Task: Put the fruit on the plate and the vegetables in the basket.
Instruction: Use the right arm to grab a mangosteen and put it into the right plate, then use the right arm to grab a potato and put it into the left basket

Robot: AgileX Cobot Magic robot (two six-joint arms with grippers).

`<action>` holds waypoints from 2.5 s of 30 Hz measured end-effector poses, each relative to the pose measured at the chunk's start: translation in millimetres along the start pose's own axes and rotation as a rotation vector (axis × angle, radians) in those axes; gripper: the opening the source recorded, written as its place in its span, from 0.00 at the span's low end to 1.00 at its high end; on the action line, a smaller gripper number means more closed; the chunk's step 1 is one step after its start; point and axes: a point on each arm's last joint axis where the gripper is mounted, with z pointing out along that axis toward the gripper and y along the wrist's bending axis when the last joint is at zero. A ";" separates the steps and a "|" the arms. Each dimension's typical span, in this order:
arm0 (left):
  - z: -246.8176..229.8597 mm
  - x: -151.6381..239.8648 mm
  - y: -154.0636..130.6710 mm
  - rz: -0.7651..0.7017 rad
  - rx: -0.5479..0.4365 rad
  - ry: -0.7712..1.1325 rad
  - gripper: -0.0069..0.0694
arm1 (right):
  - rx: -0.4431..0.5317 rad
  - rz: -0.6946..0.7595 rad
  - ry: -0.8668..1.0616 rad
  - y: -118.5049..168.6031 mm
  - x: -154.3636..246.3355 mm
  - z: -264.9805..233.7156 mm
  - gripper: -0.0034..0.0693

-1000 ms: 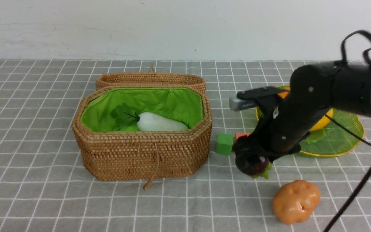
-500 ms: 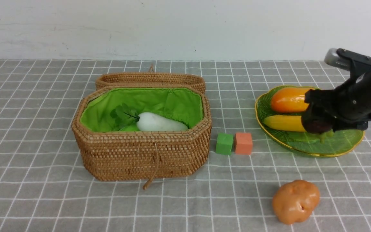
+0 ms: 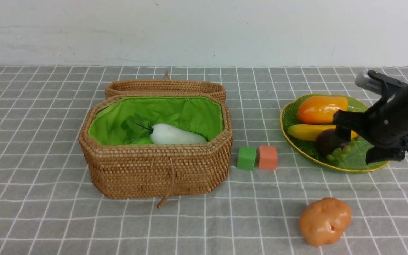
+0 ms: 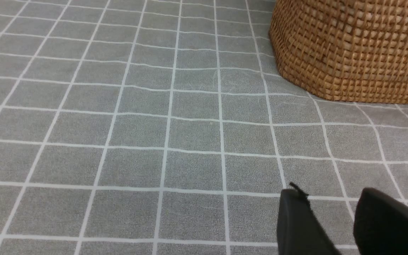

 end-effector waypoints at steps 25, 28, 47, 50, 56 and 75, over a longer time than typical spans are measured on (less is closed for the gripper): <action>0.0 0.0 0.0 0.000 0.000 0.000 0.40 | 0.055 0.178 0.038 27.9 112.8 14.8 0.82; 0.0 0.0 0.0 0.000 0.000 0.000 0.40 | 0.053 0.145 0.037 27.8 112.8 14.9 0.81; 0.0 0.0 0.0 0.000 0.000 0.000 0.40 | -0.038 -0.098 0.022 44.8 103.1 -13.3 0.69; 0.0 0.0 0.0 0.000 0.000 0.000 0.40 | -0.047 -0.132 0.026 49.4 98.9 -18.9 0.69; 0.0 0.0 0.0 0.000 0.000 0.000 0.40 | -0.200 -0.275 -0.026 81.9 75.9 -52.5 0.69; 0.0 0.0 0.0 0.000 0.000 0.000 0.40 | -0.585 -0.610 -0.137 219.4 21.8 -31.3 0.86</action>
